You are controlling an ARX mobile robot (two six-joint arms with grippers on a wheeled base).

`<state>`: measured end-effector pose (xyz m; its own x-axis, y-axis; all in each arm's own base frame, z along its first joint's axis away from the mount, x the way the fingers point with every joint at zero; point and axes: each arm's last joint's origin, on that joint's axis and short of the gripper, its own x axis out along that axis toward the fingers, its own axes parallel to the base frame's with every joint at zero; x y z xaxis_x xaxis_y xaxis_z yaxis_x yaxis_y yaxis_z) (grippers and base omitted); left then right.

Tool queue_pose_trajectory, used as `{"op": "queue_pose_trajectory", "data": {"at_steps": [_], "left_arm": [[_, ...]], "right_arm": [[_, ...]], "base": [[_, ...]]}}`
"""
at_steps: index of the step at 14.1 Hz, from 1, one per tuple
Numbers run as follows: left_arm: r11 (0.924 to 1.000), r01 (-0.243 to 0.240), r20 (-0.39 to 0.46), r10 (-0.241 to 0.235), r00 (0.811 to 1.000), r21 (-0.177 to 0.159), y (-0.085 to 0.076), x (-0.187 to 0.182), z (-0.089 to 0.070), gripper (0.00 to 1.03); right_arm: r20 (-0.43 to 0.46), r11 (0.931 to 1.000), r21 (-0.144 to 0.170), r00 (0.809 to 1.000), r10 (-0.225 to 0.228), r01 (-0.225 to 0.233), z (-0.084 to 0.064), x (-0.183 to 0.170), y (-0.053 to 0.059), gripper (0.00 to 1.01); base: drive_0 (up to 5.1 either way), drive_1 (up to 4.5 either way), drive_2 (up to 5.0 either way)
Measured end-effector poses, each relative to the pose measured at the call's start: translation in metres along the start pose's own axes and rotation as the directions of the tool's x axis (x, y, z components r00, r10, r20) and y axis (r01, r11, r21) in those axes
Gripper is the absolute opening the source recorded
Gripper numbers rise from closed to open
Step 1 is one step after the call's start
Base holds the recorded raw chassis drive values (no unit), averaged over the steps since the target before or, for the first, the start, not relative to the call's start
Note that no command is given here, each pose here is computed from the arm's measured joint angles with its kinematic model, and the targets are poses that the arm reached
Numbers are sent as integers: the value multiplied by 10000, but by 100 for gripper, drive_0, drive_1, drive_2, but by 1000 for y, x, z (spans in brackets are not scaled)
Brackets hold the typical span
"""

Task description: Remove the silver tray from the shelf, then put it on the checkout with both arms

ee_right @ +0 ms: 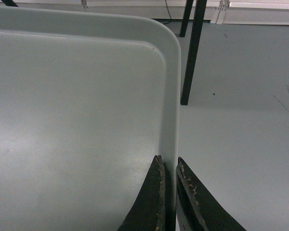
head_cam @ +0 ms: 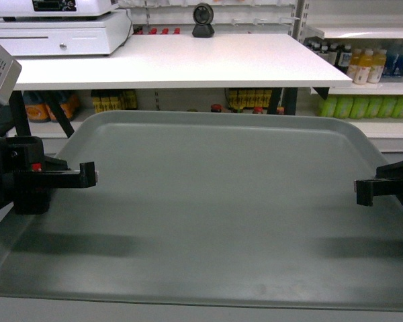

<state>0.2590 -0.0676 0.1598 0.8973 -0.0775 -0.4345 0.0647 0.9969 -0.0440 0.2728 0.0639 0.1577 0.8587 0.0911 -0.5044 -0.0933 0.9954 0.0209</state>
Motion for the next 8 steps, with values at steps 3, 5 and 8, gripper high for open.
{"op": "queue_pose_trajectory", "data": {"at_steps": [3, 5, 8], "left_arm": [[10000, 24, 21, -24, 10000, 4, -1, 0, 0, 3], [10000, 20, 18, -20, 10000, 5, -1, 0, 0, 3], [10000, 21, 25, -21, 10000, 4, -1, 0, 0, 3]], "right_arm": [[9, 10000, 9, 10000, -34, 34, 0, 0, -1, 3], [13, 10000, 7, 10000, -31, 31, 0, 0, -1, 3], [13, 10000, 7, 10000, -34, 34, 0, 0, -1, 3]], "base": [[-491, 250, 250], [-491, 250, 250], [-491, 250, 250]]}}
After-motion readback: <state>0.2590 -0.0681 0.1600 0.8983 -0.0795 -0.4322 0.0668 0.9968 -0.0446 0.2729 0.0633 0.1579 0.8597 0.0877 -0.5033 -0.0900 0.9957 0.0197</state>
